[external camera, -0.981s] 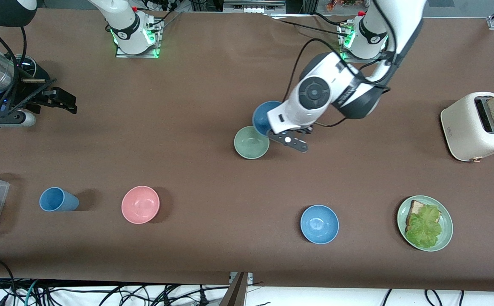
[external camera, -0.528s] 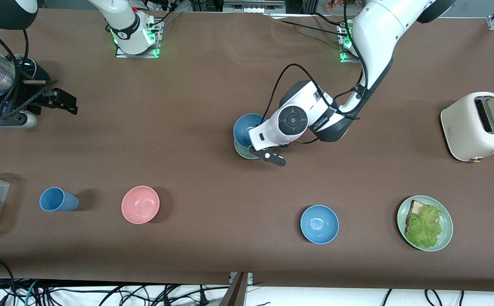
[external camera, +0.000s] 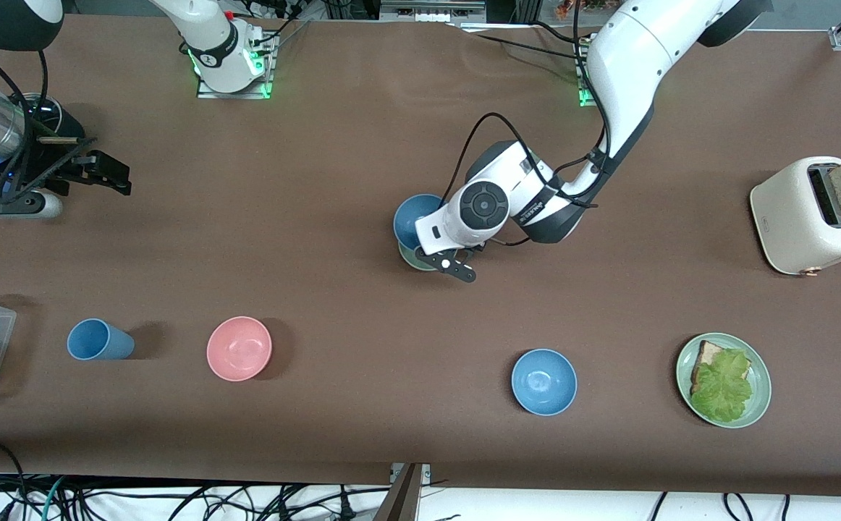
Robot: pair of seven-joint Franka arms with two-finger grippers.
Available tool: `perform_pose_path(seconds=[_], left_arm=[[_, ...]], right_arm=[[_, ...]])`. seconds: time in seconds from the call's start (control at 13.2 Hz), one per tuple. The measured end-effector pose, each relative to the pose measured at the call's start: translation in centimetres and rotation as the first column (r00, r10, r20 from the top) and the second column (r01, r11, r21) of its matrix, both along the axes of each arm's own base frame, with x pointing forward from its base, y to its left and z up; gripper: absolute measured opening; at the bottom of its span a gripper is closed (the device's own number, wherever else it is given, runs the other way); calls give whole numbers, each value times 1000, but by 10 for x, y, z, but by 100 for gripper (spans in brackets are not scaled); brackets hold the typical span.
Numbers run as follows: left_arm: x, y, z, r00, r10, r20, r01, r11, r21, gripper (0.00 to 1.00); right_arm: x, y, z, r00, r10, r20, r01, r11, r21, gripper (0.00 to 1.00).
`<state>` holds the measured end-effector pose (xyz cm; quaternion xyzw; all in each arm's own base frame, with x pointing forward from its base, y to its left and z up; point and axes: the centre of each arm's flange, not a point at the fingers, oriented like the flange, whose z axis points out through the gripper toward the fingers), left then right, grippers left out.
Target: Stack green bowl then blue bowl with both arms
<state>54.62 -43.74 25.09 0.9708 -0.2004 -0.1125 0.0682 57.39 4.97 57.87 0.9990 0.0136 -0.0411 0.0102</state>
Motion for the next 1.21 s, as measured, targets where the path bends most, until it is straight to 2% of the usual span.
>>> perform_pose_path(seconds=[0.23,0.38,0.45,0.83,1.06,1.21], left_arm=[[2,1,-3,1000,3,4,-3,1000,0,5],[5,0,-1,1000,11,25,-10,1000,-18,10],[6,0,-1,999,13,31,-13,1000,-23,18],[22,12,6,998,42,47,-40,999,-26,72],[44,44,51,995,78,54,-78,997,4,100],[51,75,106,993,101,67,-104,993,49,100]], right_arm=[[0,0,0,1000,0,1,0,1000,0,100],[0,0,0,1000,1,1,-1,1000,0,100],[0,0,0,1000,1,1,-1,1000,0,100],[0,0,1,1000,2,4,-2,1000,0,100],[1,1,2,1000,2,7,-2,1000,1,100],[2,1,2,1000,2,17,-3,1000,2,100]])
